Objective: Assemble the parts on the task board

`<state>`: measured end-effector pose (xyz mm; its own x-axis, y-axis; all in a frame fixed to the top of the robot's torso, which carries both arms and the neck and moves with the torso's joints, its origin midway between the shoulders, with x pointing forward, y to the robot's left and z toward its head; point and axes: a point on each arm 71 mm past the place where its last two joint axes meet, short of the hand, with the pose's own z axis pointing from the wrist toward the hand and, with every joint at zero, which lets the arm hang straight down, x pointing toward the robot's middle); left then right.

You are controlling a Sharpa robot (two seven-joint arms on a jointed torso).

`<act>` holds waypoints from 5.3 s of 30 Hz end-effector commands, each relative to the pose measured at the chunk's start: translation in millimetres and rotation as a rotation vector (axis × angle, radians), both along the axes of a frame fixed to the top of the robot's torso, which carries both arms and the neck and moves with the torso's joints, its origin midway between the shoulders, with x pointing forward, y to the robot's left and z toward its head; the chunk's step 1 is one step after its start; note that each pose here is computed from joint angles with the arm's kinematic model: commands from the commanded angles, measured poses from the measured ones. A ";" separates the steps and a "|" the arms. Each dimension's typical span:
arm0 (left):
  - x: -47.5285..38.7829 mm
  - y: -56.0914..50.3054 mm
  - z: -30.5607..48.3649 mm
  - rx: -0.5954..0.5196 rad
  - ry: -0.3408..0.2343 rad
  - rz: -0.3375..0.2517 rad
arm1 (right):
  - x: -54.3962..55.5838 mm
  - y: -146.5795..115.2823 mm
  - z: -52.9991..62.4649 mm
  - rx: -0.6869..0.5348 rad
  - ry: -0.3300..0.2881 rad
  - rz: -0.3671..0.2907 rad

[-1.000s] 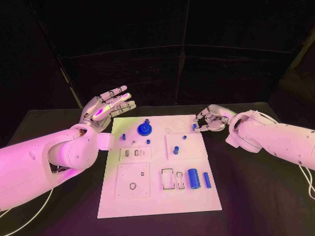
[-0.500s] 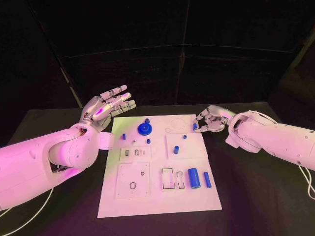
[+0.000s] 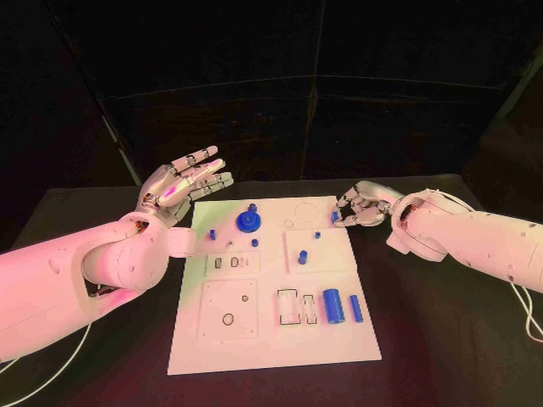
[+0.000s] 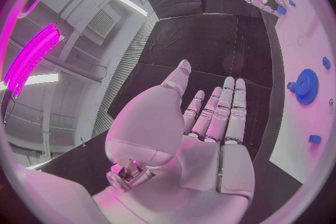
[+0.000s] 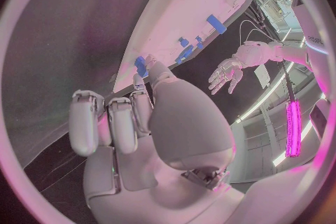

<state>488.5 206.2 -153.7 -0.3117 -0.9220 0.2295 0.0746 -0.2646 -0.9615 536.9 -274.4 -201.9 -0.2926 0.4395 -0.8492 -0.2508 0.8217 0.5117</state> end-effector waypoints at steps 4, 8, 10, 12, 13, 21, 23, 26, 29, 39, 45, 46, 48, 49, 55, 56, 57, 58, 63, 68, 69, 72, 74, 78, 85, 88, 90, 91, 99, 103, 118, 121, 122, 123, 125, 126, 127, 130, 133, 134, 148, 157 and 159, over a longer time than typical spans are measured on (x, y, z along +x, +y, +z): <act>-0.4 -0.6 1.7 -0.003 -0.012 -0.013 | 0.6 0.5 -0.4 -0.010 0.011 -0.004; -0.3 -0.1 1.7 -0.002 -0.012 -0.012 | 1.0 1.6 -0.5 -0.011 0.010 -0.003; -0.3 -0.1 1.7 -0.002 -0.012 -0.012 | 1.3 2.3 -0.5 -0.011 0.009 -0.002; -0.3 -0.1 1.7 -0.003 -0.011 -0.013 | 1.5 2.9 -0.5 -0.011 0.008 -0.002; -0.3 -0.1 1.7 -0.003 -0.011 -0.013 | 1.5 3.1 -0.5 -0.011 0.008 -0.003; -0.2 0.0 1.5 -0.002 -0.009 -0.013 | 2.1 4.1 -0.7 -0.011 0.007 -0.004; -0.2 0.0 1.4 -0.001 -0.008 -0.013 | 2.1 4.4 -0.7 -0.011 0.006 -0.004; -0.2 0.1 1.3 -0.001 -0.008 -0.013 | 2.2 4.9 -0.7 -0.010 0.005 -0.003; -0.2 0.1 1.3 -0.001 -0.007 -0.013 | 2.3 5.2 -0.5 -0.009 0.003 -0.003; -0.1 0.2 1.3 -0.001 -0.007 -0.013 | 2.2 6.3 2.3 0.004 -0.035 -0.001; -0.1 0.6 1.3 -0.001 -0.008 -0.012 | 1.5 6.7 5.9 0.017 -0.078 -0.017; -0.1 0.8 1.3 0.000 -0.008 -0.011 | 1.1 6.4 6.6 0.019 -0.086 -0.021; 0.0 1.4 1.3 0.000 -0.008 -0.010 | -0.4 6.1 8.3 0.024 -0.099 -0.028; 0.0 1.7 1.3 0.001 -0.008 -0.009 | -1.5 6.4 9.1 0.027 -0.104 -0.030; -0.3 3.4 1.6 0.002 -0.008 -0.006 | -15.0 15.8 16.3 0.044 -0.122 -0.037; -0.2 3.5 1.6 0.002 -0.008 -0.005 | -18.3 19.4 18.2 0.045 -0.128 -0.042; 0.1 3.7 1.6 0.002 -0.008 -0.004 | -21.7 23.8 20.3 0.047 -0.134 -0.045; 0.3 3.9 1.5 0.003 -0.008 -0.004 | -24.4 27.9 22.1 0.049 -0.140 -0.046; 2.8 5.5 0.6 0.006 -0.008 0.004 | -39.3 61.3 31.4 0.052 -0.154 -0.026; 5.7 4.7 -0.3 0.006 -0.007 0.004 | -46.6 106.2 34.1 0.063 -0.140 0.026; 6.1 4.2 -0.5 0.006 -0.007 0.003 | -47.2 113.8 34.1 0.064 -0.138 0.037; 7.3 3.0 -0.8 0.004 -0.008 0.000 | -49.6 136.9 34.1 0.064 -0.135 0.076; 8.2 2.8 -1.0 0.004 -0.008 0.000 | -52.2 153.4 34.1 0.059 -0.133 0.108; 9.6 3.6 -1.1 0.005 -0.010 0.004 | -55.8 177.6 31.5 0.045 -0.114 0.151; 11.1 3.1 -1.4 0.006 -0.010 0.005 | -59.6 202.4 20.8 0.018 -0.079 0.204; 11.4 2.5 -1.5 0.005 -0.010 0.005 | -62.1 209.2 14.5 0.008 -0.064 0.218; 11.5 2.2 -1.5 0.005 -0.010 0.004 | -64.1 213.8 10.0 -0.005 -0.057 0.230; 11.5 2.0 -1.5 0.005 -0.010 0.004 | -65.0 215.7 7.9 -0.011 -0.053 0.235; 11.6 0.9 -1.6 0.004 -0.010 0.002 | -68.2 219.7 -5.7 -0.051 -0.045 0.248; 11.6 0.7 -1.6 0.004 -0.010 0.002 | -69.4 220.1 -10.5 -0.067 -0.043 0.253; 12.1 -0.5 -2.0 0.004 -0.008 -0.001 | -67.8 219.7 -23.7 -0.104 -0.016 0.249; 12.1 -0.6 -2.0 0.004 -0.008 -0.002 | -67.6 220.2 -24.8 -0.105 -0.015 0.248; 12.2 -0.6 -2.1 0.004 -0.008 -0.002 | -67.5 220.4 -25.2 -0.106 -0.014 0.248; 12.2 -0.6 -2.1 0.004 -0.008 -0.002 | -67.4 220.4 -25.6 -0.108 -0.012 0.248; 12.2 -0.7 -2.1 0.004 -0.008 -0.002 | -67.1 220.4 -26.2 -0.111 -0.009 0.249; 12.3 -0.7 -2.1 0.004 -0.008 -0.002 | -67.0 220.4 -26.5 -0.112 -0.007 0.249; 12.3 -0.8 -2.1 0.004 -0.007 -0.002 | -66.9 220.4 -26.7 -0.113 -0.006 0.249; 12.3 -0.8 -2.2 0.004 -0.007 -0.003 | -66.9 220.4 -27.3 -0.115 -0.003 0.250; 12.4 -0.7 -2.2 0.004 -0.007 -0.002 | -67.2 220.7 -27.6 -0.116 -0.002 0.252; 12.4 -0.7 -2.2 0.004 -0.007 -0.002 | -67.4 220.8 -27.7 -0.117 0.000 0.253; 12.5 0.1 -2.1 0.005 -0.009 0.002 | -68.2 219.0 -31.7 -0.152 0.038 0.251; 12.6 0.2 -2.2 0.005 -0.009 0.002 | -70.4 220.2 -31.4 -0.163 0.041 0.254; 12.7 0.3 -2.2 0.005 -0.009 0.003 | -70.6 220.2 -31.1 -0.163 0.038 0.251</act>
<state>501.2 207.6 -158.0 -0.2989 -0.9277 0.2236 0.0735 -0.2560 -0.9639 468.5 -52.0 -224.6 -0.3774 0.2525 -0.8909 -0.4581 0.7852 0.4166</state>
